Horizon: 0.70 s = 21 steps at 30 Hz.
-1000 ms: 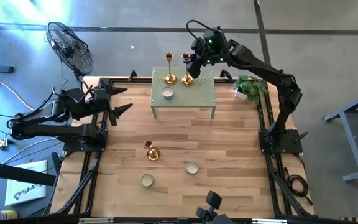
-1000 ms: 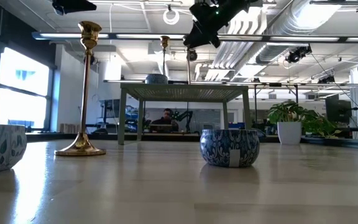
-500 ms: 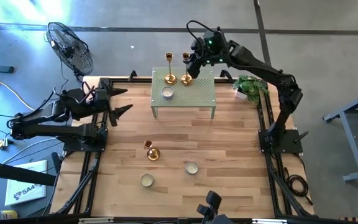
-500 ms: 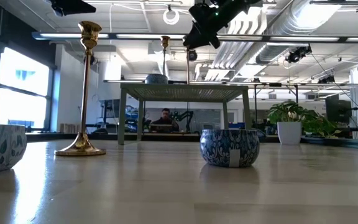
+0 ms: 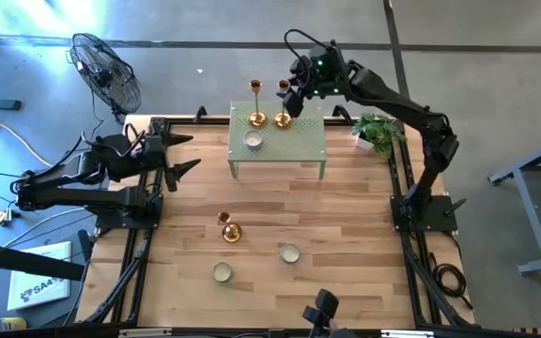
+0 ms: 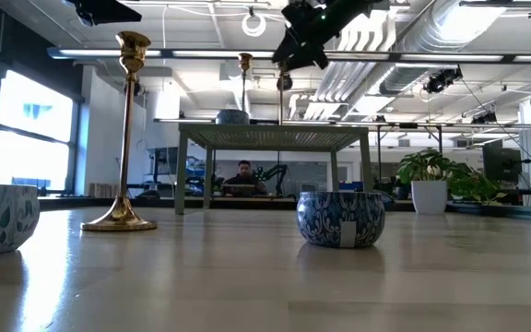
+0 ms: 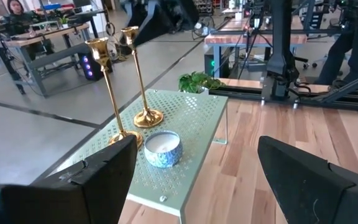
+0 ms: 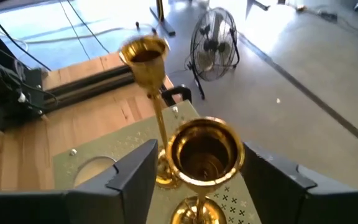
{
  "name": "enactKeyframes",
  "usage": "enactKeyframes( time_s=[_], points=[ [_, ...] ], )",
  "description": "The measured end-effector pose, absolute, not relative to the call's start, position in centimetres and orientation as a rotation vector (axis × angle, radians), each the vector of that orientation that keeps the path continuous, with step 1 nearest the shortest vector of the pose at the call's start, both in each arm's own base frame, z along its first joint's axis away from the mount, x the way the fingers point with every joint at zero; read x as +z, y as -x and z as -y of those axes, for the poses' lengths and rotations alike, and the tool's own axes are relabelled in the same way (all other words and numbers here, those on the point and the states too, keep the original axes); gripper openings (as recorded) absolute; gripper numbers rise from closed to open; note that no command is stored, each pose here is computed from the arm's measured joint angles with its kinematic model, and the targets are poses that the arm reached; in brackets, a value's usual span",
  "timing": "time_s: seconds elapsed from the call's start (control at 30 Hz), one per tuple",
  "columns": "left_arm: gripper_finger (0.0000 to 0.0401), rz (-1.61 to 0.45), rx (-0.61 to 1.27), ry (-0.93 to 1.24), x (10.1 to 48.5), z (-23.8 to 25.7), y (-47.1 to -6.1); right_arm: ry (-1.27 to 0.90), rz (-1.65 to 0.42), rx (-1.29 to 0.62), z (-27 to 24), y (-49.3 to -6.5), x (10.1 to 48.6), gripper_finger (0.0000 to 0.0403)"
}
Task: Pick & Place candle stick holders
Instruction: Put the right gold candle holder on the shelf, then put the right blue scented candle on the shelf
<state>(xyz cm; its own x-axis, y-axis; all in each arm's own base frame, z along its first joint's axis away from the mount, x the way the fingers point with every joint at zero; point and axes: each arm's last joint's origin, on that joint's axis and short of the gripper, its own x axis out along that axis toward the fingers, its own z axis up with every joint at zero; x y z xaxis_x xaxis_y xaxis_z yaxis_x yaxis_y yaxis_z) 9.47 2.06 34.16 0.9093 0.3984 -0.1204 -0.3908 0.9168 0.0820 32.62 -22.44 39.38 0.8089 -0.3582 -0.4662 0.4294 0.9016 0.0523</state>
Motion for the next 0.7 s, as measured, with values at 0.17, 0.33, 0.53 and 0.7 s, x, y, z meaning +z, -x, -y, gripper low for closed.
enactKeyframes(
  time_s=[0.17, 0.33, 0.53, 0.7],
  points=[
    [0.0328, -0.134, 0.408, -0.057, 34.2, -2.1, -9.5, -0.108, -0.407, -0.426, 21.8, -31.7, 41.2, 0.0219],
    [0.0328, -0.137, 0.407, -0.072, 34.2, -2.1, -9.5, -0.040, -0.322, -0.425, 21.0, -30.6, 43.4, 0.0220],
    [0.0328, -0.137, 0.407, -0.072, 34.2, -2.1, -9.5, 0.039, -0.231, -0.349, 19.0, -28.4, 46.3, 0.0220],
    [0.0328, -0.135, 0.408, -0.062, 34.2, -2.1, -9.5, 0.008, -0.166, -0.113, 16.5, -26.3, 48.4, 0.0220]
  ],
)
